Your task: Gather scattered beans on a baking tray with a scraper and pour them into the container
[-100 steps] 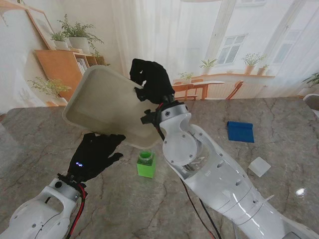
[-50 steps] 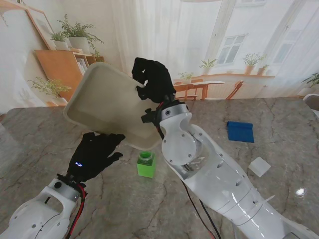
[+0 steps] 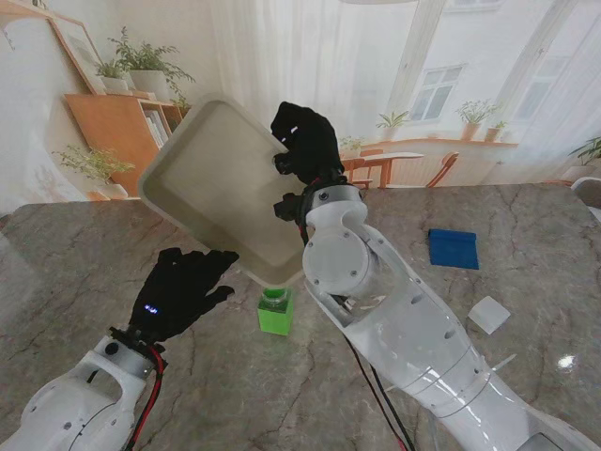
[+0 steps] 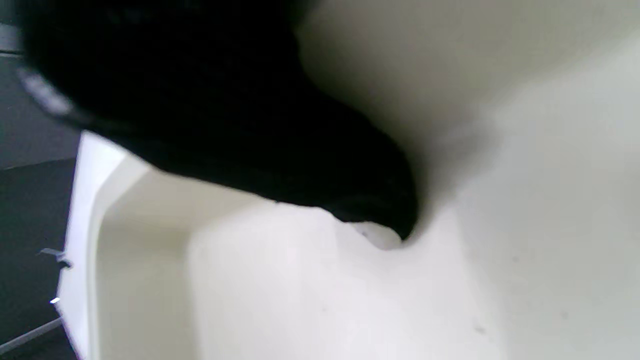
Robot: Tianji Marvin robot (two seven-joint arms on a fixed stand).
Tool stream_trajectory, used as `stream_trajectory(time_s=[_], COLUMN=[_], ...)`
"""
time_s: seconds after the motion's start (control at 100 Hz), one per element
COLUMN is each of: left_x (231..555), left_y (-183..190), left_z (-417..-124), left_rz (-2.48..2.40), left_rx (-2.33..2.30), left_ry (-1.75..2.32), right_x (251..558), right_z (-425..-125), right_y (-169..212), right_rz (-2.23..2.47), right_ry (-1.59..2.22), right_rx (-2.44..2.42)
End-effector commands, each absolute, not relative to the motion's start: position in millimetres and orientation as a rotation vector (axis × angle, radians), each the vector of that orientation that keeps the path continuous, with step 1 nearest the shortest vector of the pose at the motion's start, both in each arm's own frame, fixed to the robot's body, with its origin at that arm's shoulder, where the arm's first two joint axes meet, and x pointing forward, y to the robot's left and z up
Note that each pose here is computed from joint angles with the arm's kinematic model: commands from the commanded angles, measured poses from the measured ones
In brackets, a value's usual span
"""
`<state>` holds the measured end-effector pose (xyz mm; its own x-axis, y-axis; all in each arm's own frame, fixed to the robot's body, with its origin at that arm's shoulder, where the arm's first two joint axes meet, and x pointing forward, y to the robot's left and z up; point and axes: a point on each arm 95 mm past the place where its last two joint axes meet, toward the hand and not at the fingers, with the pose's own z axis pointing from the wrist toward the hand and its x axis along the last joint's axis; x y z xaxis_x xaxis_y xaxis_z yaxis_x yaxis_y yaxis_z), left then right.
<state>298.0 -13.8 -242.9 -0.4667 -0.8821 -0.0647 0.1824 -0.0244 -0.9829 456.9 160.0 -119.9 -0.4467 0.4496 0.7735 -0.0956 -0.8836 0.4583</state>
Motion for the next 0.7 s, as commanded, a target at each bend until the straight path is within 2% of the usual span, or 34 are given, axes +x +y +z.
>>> stream_trajectory(time_s=[0.0, 0.23, 0.69], left_x=[297, 299, 301], left_y=[-16, -17, -15], left_z=[-244, -244, -245], left_rz=[-1.632, -1.636, -1.615], left_rx=[-0.78, -0.782, -0.805], left_ry=[1.416, 1.415, 1.423], right_x=[461, 480, 519], right_z=[-115, -117, -121], right_y=[160, 145, 89], right_rz=[2.365, 2.225, 1.849], right_ry=[0.456, 0.304, -0.088], right_rx=[1.478, 1.668, 1.937])
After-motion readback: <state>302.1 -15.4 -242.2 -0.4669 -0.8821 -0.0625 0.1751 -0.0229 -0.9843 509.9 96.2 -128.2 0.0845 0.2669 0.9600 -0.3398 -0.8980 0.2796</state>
